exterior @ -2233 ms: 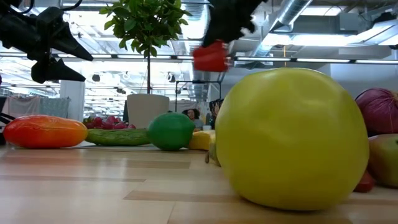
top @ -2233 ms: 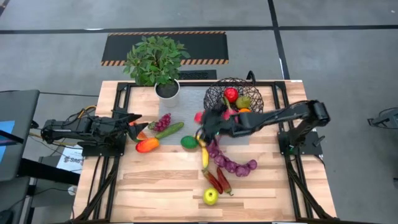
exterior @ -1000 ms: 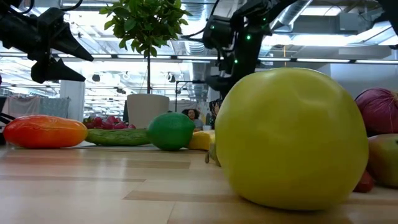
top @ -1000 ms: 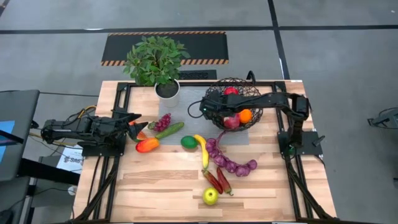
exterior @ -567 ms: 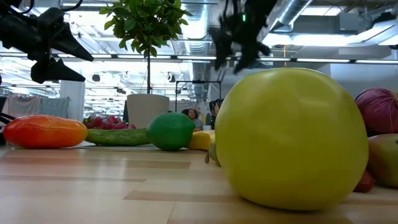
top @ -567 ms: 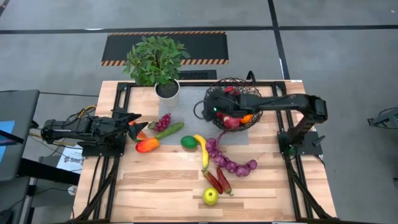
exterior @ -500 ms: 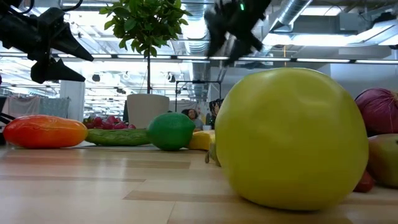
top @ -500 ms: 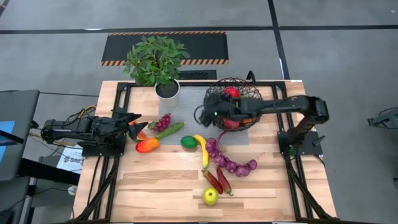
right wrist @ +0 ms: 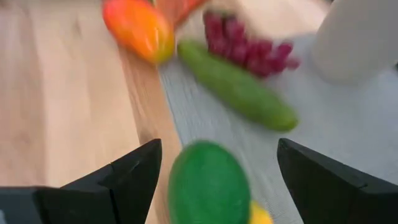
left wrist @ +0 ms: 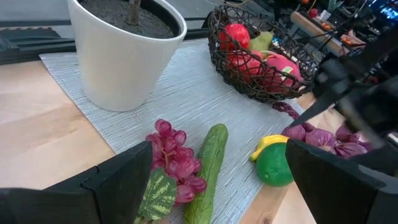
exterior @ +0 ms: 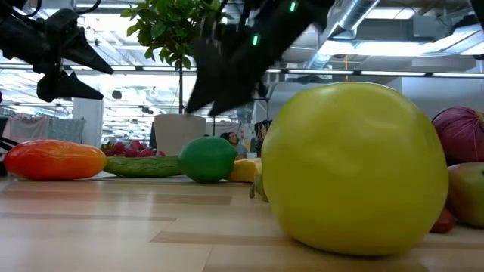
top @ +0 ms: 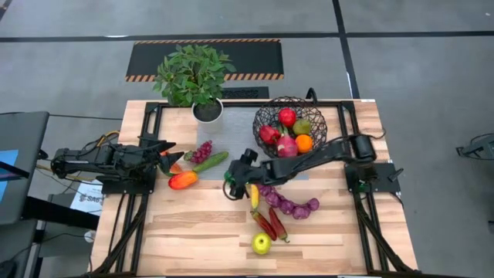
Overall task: Build produce basket
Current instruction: Put the lime into the wire basket, then put the mango into the wire basket
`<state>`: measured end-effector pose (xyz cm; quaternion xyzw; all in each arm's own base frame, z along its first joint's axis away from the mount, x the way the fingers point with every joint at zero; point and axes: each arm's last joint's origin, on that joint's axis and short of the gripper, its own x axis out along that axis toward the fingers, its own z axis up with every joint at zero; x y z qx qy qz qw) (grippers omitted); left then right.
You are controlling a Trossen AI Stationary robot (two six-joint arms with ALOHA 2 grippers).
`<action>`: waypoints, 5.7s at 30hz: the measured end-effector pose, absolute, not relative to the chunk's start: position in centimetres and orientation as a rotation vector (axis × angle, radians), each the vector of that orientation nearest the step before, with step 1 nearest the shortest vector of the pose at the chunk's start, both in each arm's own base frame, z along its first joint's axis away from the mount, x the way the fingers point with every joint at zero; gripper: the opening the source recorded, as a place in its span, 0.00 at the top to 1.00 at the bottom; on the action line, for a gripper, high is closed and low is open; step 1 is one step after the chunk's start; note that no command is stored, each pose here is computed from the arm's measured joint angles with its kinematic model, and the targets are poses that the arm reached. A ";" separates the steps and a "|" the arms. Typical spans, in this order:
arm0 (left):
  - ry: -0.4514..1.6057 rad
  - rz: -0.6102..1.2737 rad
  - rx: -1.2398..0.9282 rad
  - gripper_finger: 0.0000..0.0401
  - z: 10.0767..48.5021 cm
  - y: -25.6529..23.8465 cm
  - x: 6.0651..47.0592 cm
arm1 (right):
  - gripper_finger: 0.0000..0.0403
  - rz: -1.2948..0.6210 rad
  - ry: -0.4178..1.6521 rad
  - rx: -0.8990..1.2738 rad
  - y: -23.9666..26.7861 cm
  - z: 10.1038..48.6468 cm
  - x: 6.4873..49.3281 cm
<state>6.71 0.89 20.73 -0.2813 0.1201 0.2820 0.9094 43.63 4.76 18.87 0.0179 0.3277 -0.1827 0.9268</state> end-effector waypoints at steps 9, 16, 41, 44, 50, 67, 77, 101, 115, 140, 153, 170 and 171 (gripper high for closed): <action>0.253 0.586 -0.576 0.12 20.7 0.9 6.7 | 0.17 -0.322 0.771 0.080 4.4 14.7 44.5; 0.255 0.596 -0.571 0.12 20.6 0.9 6.6 | 0.23 -0.337 0.812 0.088 4.1 14.4 44.2; 0.253 0.606 -0.568 0.12 20.6 1.0 6.6 | 0.37 -0.751 0.461 -0.051 -1.8 30.6 38.4; 0.253 0.606 -0.568 0.12 20.6 1.0 6.6 | 0.37 -0.862 0.488 -0.035 -4.3 31.5 36.8; 0.253 0.606 -0.568 0.12 20.6 1.0 6.6 | 0.37 -0.966 0.640 -0.028 -8.8 29.8 35.7; 0.243 0.630 -0.558 0.12 20.6 1.0 6.6 | 0.36 -0.967 0.929 0.088 -15.5 21.2 34.5; 0.240 0.637 -0.556 0.12 20.6 1.0 6.6 | 0.14 -0.909 0.928 0.146 -16.6 21.5 33.9; 0.275 0.539 -0.589 0.12 20.6 0.8 6.7 | 0.06 -0.301 0.395 -0.047 -3.1 28.3 42.0; 0.269 0.552 -0.585 0.12 20.7 0.8 6.7 | 0.07 -0.070 0.178 -0.004 -1.2 21.1 51.7; 0.052 0.484 -0.447 0.12 23.2 0.8 7.5 | 0.07 0.140 0.252 0.069 0.9 13.4 60.4; 0.061 0.470 -0.450 0.12 23.1 0.8 7.5 | 0.07 0.119 0.476 0.078 0.3 11.4 59.6; 0.082 0.474 -0.444 0.12 22.9 0.8 7.5 | 0.38 0.051 0.471 0.086 1.3 16.9 58.7; 0.086 0.475 -0.443 0.12 22.9 0.8 7.5 | 0.37 0.054 0.480 0.068 1.3 17.9 58.4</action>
